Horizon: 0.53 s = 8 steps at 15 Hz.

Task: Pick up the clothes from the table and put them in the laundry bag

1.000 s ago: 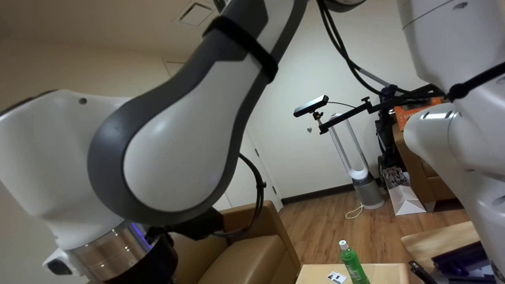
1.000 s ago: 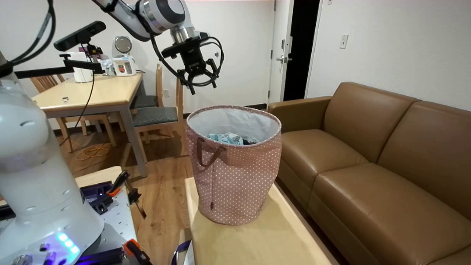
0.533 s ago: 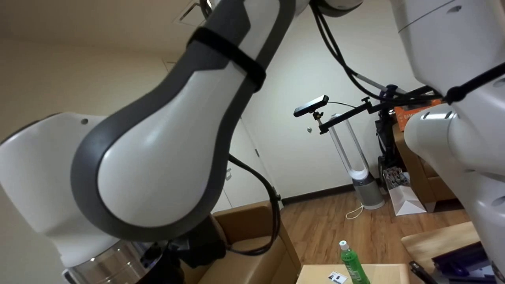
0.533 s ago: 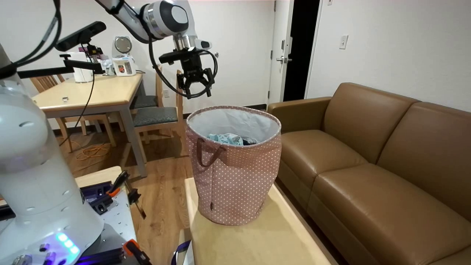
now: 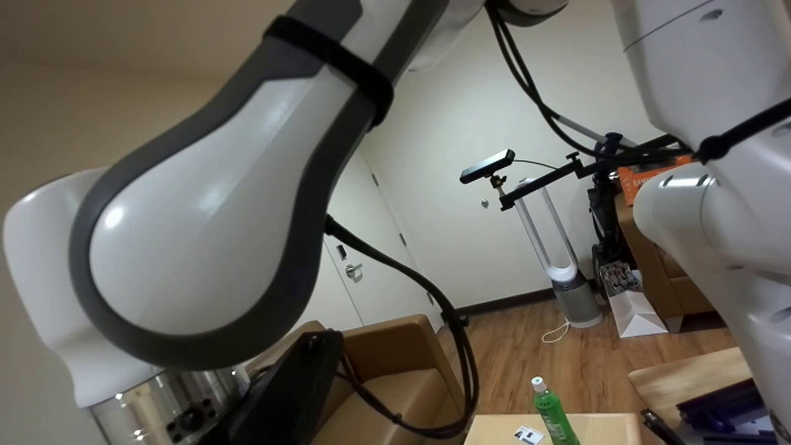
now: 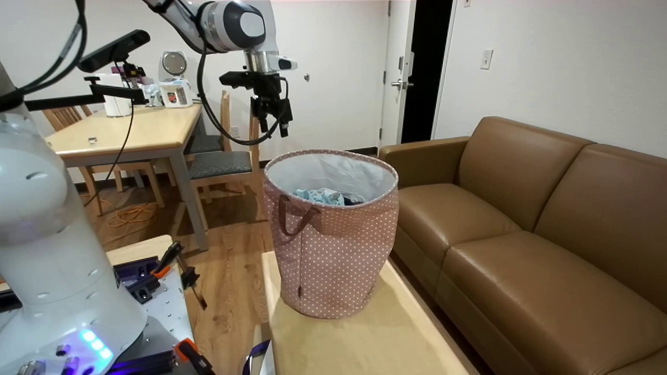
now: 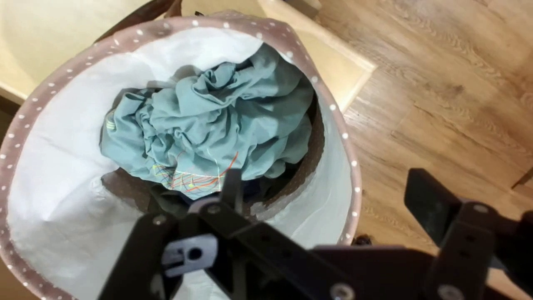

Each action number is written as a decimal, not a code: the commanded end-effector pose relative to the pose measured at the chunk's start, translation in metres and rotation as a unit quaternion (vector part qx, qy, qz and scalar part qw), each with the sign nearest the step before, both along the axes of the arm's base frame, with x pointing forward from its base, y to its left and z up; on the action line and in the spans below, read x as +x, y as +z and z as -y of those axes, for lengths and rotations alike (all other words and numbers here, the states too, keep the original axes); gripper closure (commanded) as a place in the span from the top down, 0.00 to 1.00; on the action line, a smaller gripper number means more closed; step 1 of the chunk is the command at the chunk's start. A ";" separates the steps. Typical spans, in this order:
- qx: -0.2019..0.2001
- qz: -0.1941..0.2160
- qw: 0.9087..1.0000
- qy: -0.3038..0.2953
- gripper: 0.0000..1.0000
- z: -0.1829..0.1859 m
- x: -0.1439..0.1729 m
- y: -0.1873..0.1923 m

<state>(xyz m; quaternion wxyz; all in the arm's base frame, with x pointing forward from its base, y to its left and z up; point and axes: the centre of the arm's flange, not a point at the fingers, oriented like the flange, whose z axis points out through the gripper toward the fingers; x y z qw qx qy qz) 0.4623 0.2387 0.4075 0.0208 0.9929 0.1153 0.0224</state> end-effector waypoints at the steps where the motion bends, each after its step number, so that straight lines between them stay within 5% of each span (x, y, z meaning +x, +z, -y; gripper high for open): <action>1: 0.039 0.037 0.995 -0.083 1.00 -0.002 -0.001 0.002; 2: 0.019 0.019 0.999 -0.042 1.00 -0.002 0.004 0.003; 8: 0.020 0.021 0.999 -0.046 1.00 -0.002 0.004 0.003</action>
